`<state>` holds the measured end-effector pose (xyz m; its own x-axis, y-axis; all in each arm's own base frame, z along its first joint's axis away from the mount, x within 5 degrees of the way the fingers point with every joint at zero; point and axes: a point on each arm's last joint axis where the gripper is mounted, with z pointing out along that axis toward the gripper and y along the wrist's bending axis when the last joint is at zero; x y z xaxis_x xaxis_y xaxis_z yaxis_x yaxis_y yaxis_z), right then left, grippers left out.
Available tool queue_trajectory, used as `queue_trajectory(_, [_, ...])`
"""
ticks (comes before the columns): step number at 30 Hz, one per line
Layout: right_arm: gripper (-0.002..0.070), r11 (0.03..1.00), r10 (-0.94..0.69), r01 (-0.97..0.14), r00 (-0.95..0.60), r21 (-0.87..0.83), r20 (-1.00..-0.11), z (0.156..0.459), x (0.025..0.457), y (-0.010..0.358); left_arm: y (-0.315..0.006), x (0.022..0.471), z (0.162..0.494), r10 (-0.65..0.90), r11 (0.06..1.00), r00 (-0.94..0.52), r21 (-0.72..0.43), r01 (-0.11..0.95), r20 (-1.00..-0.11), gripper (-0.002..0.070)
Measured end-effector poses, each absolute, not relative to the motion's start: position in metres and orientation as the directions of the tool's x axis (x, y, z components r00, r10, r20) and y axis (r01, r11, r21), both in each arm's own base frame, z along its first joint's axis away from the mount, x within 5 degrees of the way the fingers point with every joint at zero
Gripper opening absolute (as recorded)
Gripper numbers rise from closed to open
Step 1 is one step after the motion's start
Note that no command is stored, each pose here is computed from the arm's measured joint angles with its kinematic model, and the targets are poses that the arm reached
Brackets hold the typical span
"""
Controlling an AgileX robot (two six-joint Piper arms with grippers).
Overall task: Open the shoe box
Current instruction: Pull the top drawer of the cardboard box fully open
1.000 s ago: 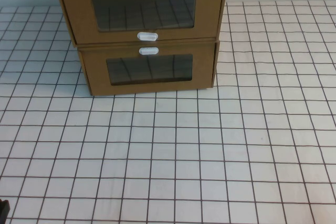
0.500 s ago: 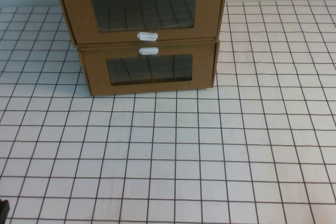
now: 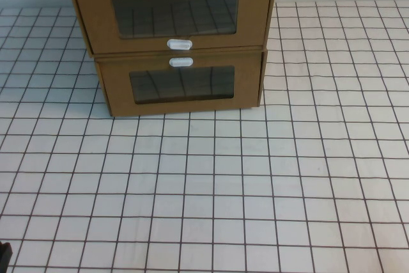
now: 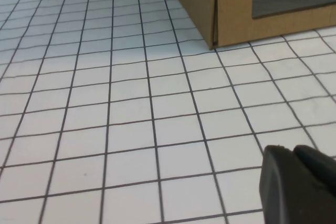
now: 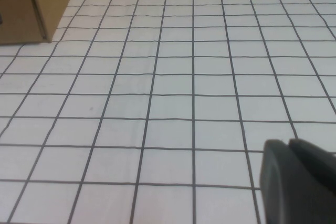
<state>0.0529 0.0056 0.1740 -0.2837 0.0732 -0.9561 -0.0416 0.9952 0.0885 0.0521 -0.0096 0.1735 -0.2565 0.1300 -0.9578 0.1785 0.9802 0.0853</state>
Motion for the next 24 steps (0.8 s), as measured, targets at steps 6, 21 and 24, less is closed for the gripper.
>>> queue_trajectory(6, [-0.0013,0.995,0.073,-0.042,-0.284,0.089,-0.956,0.174,0.053,0.006,-0.013,0.054,0.186,-0.265,0.945,-0.183,-0.292,0.145,-0.947,-0.0002])
queue_trajectory(21, [-0.0013,0.995,0.073,-0.042,-0.284,0.089,-0.956,0.174,0.053,0.006,-0.018,0.059,0.226,-0.458,0.857,-0.211,-0.492,0.153,-0.863,-0.0002])
queue_trajectory(24, [-0.0013,0.995,0.073,-0.042,-0.284,0.089,-0.956,0.174,0.053,0.006,-0.024,0.068,0.253,-0.360,0.887,-0.318,-0.427,0.175,-0.877,-0.0002])
